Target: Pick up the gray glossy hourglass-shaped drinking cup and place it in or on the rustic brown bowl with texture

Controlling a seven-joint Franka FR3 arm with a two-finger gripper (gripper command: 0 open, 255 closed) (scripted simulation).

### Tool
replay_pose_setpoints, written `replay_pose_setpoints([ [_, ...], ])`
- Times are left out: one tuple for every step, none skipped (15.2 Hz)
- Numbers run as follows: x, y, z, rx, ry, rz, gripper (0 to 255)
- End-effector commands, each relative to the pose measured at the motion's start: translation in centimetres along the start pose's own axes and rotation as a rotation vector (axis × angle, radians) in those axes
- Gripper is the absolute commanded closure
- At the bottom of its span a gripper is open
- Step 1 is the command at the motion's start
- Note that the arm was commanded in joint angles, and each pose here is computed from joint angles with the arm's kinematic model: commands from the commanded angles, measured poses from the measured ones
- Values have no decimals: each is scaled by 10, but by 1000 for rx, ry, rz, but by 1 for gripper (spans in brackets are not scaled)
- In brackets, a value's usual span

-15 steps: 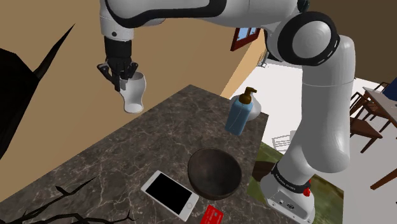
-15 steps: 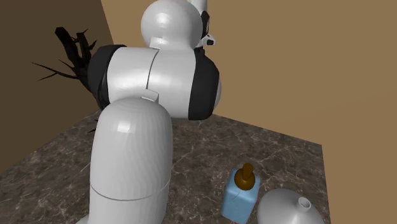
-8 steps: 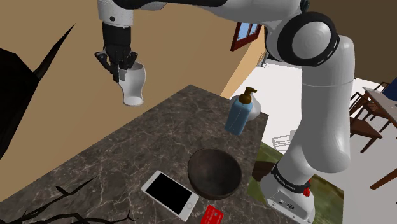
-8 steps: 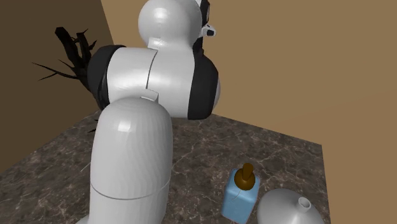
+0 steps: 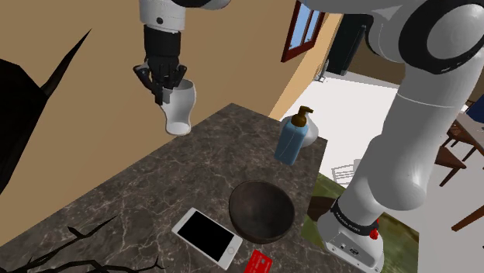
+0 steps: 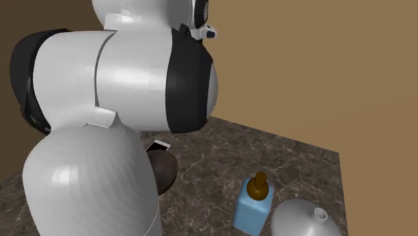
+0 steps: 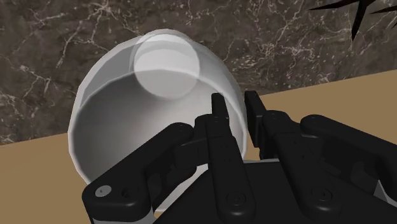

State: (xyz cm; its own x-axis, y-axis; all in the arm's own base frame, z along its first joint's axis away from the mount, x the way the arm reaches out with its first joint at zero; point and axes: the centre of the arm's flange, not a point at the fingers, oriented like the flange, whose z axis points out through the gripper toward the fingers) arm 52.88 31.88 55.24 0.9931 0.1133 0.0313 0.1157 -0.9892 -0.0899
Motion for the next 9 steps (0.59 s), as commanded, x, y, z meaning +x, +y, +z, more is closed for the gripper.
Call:
replay_pose_setpoints([
  [-25,0,-3,0,1,1,255],
  [-38,0,-5,0,1,1,255],
  [-51,-1,-7,0,1,1,255],
  [-64,-1,-9,0,1,1,255],
  [-77,-1,-10,0,1,1,255],
  [-90,-2,-12,0,1,1,255],
  [-104,-2,-14,0,1,1,255],
  [-117,-3,-16,0,1,1,255],
  [-130,-3,-18,0,1,1,255],
])
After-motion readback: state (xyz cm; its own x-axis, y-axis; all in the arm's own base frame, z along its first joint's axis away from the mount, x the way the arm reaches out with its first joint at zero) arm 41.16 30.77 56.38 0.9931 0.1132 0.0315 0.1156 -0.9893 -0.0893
